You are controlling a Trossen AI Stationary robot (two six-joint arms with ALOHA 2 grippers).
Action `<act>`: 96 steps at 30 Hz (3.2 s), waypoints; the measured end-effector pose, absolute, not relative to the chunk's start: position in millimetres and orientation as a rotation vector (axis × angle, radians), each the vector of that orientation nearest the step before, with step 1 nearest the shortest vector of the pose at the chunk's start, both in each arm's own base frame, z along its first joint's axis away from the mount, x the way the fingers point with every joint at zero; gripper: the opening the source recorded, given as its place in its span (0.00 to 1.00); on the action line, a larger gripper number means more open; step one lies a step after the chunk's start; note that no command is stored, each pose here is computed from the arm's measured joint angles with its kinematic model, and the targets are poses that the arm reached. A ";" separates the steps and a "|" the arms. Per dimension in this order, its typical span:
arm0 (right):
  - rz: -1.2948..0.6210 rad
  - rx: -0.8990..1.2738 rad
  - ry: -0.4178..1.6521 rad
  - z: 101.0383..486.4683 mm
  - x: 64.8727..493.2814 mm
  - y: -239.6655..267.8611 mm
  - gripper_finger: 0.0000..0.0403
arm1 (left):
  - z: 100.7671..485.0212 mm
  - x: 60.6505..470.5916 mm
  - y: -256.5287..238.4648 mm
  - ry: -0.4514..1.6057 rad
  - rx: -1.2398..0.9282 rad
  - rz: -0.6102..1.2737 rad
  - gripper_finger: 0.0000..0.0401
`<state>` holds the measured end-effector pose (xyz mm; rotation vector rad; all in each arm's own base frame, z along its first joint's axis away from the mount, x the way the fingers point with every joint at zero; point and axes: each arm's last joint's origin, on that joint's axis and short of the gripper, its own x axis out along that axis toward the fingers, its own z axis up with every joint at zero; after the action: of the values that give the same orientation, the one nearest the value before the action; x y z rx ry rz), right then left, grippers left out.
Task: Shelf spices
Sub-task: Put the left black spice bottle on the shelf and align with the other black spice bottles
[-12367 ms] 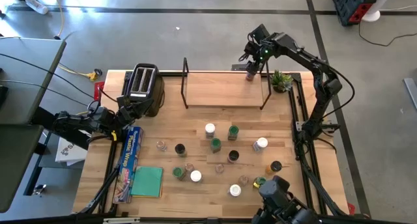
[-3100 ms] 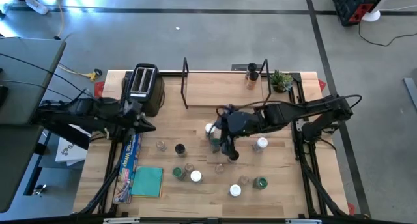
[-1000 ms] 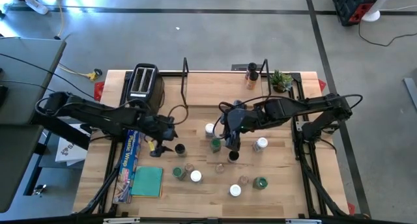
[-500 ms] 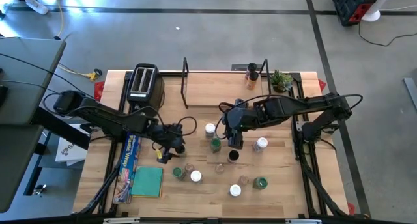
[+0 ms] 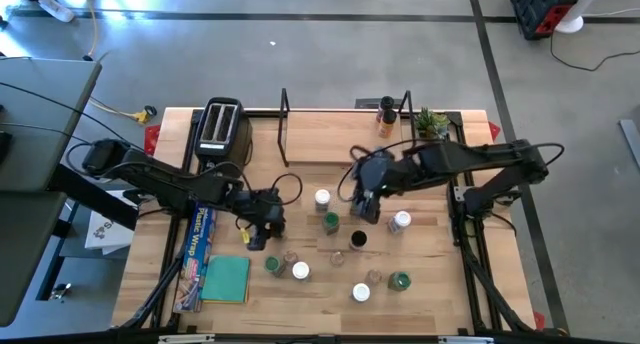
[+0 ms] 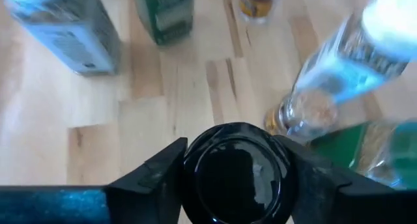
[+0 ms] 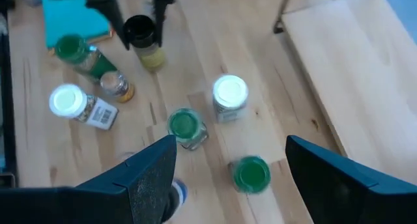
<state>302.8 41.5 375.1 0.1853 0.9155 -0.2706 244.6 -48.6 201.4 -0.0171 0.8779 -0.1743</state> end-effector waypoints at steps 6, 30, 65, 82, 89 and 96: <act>-0.421 0.219 0.887 395.5 267.4 26.4 0.70 | 247.5 261.1 -28.0 0.824 -0.035 -0.100 0.48; -0.665 0.283 0.869 429.4 157.8 10.4 0.70 | 300.2 463.1 152.2 0.692 -0.057 0.185 0.48; -0.686 0.301 0.787 436.4 136.0 6.4 0.70 | 273.2 481.4 180.5 0.748 0.030 0.256 0.70; -0.351 0.108 0.737 375.0 229.8 -66.4 0.67 | 451.5 326.9 112.7 0.712 -0.072 0.574 0.70; -0.297 0.147 0.741 367.3 264.7 -117.2 0.67 | 459.3 277.1 89.6 0.774 -0.090 0.641 0.70; -0.304 0.204 0.827 364.4 291.9 -148.8 0.67 | 425.7 233.7 79.1 0.652 -0.123 0.663 0.70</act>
<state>291.9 -148.8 364.4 0.2044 0.8266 -0.3039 233.7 79.1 425.7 -0.1230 0.6521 0.6626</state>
